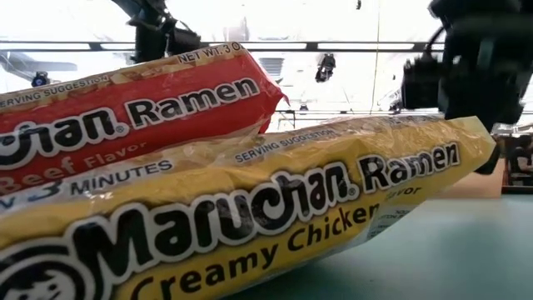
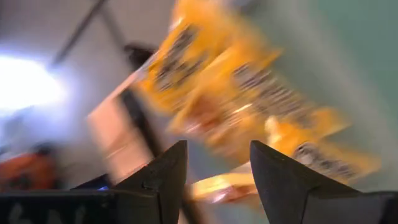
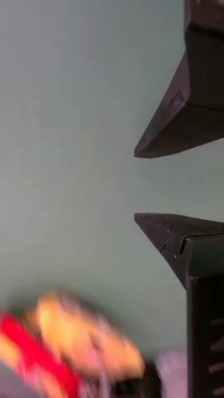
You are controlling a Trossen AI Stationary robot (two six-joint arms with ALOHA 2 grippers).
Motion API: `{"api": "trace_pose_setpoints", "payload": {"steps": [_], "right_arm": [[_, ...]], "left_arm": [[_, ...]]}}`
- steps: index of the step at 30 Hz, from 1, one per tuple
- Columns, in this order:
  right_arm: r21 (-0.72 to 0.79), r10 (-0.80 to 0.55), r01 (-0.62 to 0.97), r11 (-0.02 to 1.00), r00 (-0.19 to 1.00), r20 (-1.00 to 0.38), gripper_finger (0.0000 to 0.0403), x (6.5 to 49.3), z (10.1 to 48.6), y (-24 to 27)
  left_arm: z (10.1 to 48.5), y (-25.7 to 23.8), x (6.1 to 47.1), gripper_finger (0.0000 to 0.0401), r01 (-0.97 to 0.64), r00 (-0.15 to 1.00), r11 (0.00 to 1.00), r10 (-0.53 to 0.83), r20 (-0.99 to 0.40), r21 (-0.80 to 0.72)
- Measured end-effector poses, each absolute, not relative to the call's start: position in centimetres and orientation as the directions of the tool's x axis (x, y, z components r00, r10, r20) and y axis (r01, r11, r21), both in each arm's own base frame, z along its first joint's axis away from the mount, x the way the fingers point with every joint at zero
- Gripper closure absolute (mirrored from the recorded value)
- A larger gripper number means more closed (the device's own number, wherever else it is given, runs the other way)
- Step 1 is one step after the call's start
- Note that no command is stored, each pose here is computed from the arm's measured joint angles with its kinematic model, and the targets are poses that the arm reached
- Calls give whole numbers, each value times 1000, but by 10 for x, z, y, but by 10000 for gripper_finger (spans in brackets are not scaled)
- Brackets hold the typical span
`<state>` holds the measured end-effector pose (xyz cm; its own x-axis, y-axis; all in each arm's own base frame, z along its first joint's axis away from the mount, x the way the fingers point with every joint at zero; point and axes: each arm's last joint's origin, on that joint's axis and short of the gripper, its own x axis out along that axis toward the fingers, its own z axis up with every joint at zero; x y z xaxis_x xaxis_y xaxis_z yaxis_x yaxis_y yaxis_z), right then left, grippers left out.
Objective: Sort Maruchan noodles
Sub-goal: Put the red noodle pack into the green bin
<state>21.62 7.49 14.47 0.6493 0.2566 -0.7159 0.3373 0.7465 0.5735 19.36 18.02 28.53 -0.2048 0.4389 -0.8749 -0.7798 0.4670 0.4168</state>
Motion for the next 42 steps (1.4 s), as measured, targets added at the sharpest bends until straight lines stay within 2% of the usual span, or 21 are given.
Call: {"api": "trace_pose_setpoints", "payload": {"steps": [5, 9, 12, 18, 22, 26, 31, 34, 42], "right_arm": [[706, 442, 292, 645, 612, -656, 268, 224, 164, 94], [743, 502, 297, 600, 583, -638, 274, 223, 179, 116], [708, 515, 365, 604, 500, -697, 275, 216, 188, 133], [529, 455, 599, 601, 288, -843, 275, 193, 209, 156], [483, 458, 682, 549, 238, -857, 275, 183, 224, 171], [432, 478, 774, 462, 192, -857, 275, 173, 225, 190], [269, 548, 860, 433, -14, -836, 275, 166, 215, 215], [179, 564, 869, 462, -132, -815, 275, 166, 206, 228], [94, 473, 815, 571, -234, -849, 275, 175, 175, 236]], "left_arm": [[288, 167, 224, 242, -772, 134, 614, 411, -902, 165], [278, 139, 249, 243, -682, 329, 725, 425, -844, 99], [264, 112, 266, 243, -604, 443, 794, 412, -796, 74], [233, 60, 291, 243, -464, 661, 886, 345, -666, -1], [220, 34, 296, 243, -397, 768, 915, 293, -570, -65], [210, 16, 295, 243, -339, 848, 933, 249, -467, -118], [205, 9, 293, 243, -317, 884, 935, 230, -406, -161], [206, 8, 293, 243, -312, 893, 935, 228, -387, -168], [205, 2, 294, 243, -300, 897, 935, 210, -388, -189]]}}
